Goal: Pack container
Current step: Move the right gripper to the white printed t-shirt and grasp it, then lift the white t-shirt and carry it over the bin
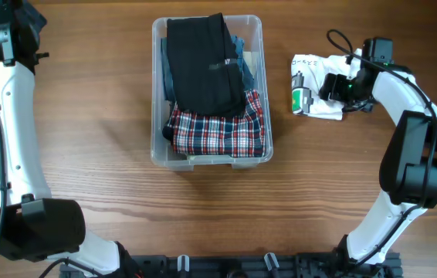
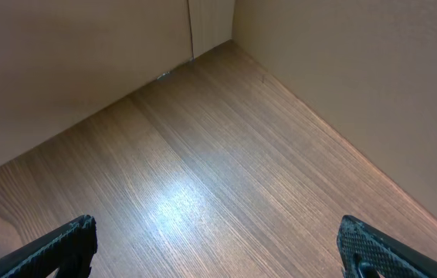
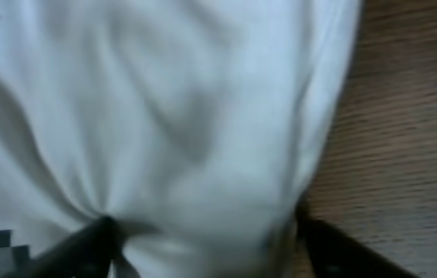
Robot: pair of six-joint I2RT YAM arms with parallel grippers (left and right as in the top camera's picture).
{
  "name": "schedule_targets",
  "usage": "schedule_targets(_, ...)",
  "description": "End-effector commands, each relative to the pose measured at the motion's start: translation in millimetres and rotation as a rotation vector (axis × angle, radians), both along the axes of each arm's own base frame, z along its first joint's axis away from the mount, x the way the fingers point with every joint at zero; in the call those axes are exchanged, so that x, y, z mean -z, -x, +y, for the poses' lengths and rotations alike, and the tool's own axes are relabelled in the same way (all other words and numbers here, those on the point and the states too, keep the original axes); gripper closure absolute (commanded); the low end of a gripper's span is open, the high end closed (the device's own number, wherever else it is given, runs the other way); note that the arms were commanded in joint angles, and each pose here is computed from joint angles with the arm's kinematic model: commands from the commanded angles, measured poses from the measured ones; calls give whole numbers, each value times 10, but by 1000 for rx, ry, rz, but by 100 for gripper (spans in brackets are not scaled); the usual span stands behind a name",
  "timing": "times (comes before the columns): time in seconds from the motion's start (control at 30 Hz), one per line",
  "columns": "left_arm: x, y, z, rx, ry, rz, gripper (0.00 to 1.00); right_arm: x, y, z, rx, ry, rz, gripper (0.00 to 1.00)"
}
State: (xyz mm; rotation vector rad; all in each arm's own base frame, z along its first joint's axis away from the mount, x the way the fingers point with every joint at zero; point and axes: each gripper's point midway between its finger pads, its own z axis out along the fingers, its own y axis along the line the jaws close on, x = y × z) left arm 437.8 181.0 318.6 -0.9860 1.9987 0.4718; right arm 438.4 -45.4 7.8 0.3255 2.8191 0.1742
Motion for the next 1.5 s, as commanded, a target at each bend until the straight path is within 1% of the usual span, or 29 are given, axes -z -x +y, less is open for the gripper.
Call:
schedule_targets(0.0,10,14,48,-11,-17,13,0,87,48,3,-8,-3,30,73)
schedule_targets(0.03,10,14,48,-11,-17,13,0,58,41,15,-10,-10,23,88)
schedule_targets(0.07,10,14,48,-11,-17,13,0,23,30,27,-12,-16,14,96)
schedule_targets(0.2,10,14,48,-11,-17,13,0,-260,-47,47,0,-29,-51,96)
schedule_targets(0.3,10,14,48,-11,-17,13,0,-639,-104,54,-2,-22,-132,96)
schedule_targets(0.47,10,14,48,-11,-17,13,0,-1750,-123,259,-44,-57,-398,96)
schedule_targets(0.53,10,14,48,-11,-17,13,0,-2227,-46,430,-69,-96,-512,96)
schedule_targets(0.67,10,14,48,-11,-17,13,0,-2967,219,848,-138,-178,-684,96)
schedule_targets(0.8,10,14,48,-11,-17,13,0,-3352,525,1333,-224,-257,-755,96)
schedule_targets(0.9,10,14,48,-11,-17,13,0,-3358,686,1667,-273,-319,-722,96)
schedule_targets(1.03,10,14,48,-11,-17,13,0,-3141,812,1980,-282,-388,-600,96)
schedule_targets(1.23,10,14,48,-11,-17,13,0,-2603,912,2491,-349,-423,-411,96)
schedule_targets(1.47,10,14,48,-11,-17,13,0,-2063,1065,3055,-449,-423,-244,95)
